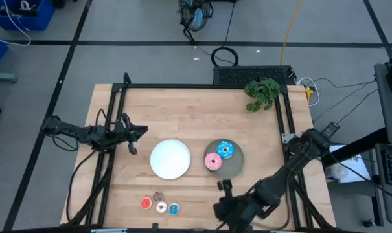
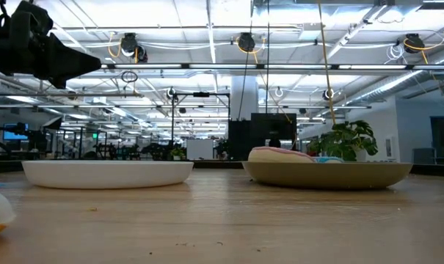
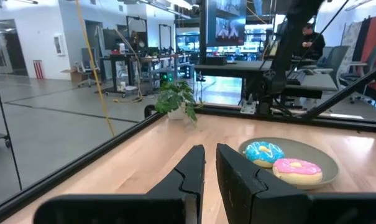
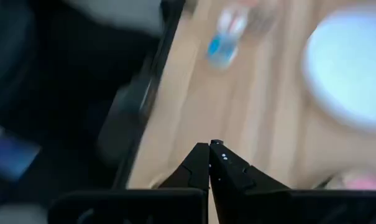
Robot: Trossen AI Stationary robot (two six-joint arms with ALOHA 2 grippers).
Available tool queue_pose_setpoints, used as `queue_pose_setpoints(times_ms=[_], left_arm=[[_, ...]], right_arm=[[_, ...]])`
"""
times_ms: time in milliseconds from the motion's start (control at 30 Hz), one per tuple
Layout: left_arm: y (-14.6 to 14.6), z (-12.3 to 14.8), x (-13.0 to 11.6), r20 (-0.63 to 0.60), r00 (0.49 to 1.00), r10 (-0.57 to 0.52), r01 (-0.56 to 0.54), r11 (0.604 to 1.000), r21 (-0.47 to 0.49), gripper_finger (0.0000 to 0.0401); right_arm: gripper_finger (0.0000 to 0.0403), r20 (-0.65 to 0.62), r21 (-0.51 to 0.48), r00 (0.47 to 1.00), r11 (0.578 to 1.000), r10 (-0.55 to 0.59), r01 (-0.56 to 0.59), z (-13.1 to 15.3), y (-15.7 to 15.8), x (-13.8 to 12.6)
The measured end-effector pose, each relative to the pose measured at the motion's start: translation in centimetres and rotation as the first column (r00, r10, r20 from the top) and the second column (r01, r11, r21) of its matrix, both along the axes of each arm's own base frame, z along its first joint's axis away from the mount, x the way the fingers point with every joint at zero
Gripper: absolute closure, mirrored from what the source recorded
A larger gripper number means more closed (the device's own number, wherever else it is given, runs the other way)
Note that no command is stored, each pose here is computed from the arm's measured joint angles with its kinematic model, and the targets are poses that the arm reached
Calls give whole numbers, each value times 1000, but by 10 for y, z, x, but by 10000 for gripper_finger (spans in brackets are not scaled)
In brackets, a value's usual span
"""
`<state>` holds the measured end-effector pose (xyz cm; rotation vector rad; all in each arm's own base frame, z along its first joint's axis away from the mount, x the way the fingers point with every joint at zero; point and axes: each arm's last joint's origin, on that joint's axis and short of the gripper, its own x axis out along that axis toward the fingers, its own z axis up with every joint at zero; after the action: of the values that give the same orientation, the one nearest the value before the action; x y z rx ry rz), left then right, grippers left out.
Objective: Pick & Place donuts
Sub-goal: Put the large black donut in the gray bin
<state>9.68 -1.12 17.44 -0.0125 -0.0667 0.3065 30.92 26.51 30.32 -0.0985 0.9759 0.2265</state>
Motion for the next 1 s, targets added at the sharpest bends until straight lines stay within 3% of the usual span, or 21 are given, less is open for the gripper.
queue_pose_setpoints(times_ms=[167,400,767,1000], left_arm=[[0,3,0,27,1000,0,0,1000,-8,352],[0,2,0,26,1000,0,0,1000,-9,352],[1,5,-1,43,999,27,-28,1000,5,352],[1,5,-1,44,999,27,-27,1000,0,352]], right_arm=[[403,-217,-42,967,991,-134,128,-25,8,9],[384,-275,3,935,972,-224,234,-37,11,12],[246,-289,6,919,959,-269,283,-40,9,13],[192,-436,-7,870,967,-232,254,-82,5,4]])
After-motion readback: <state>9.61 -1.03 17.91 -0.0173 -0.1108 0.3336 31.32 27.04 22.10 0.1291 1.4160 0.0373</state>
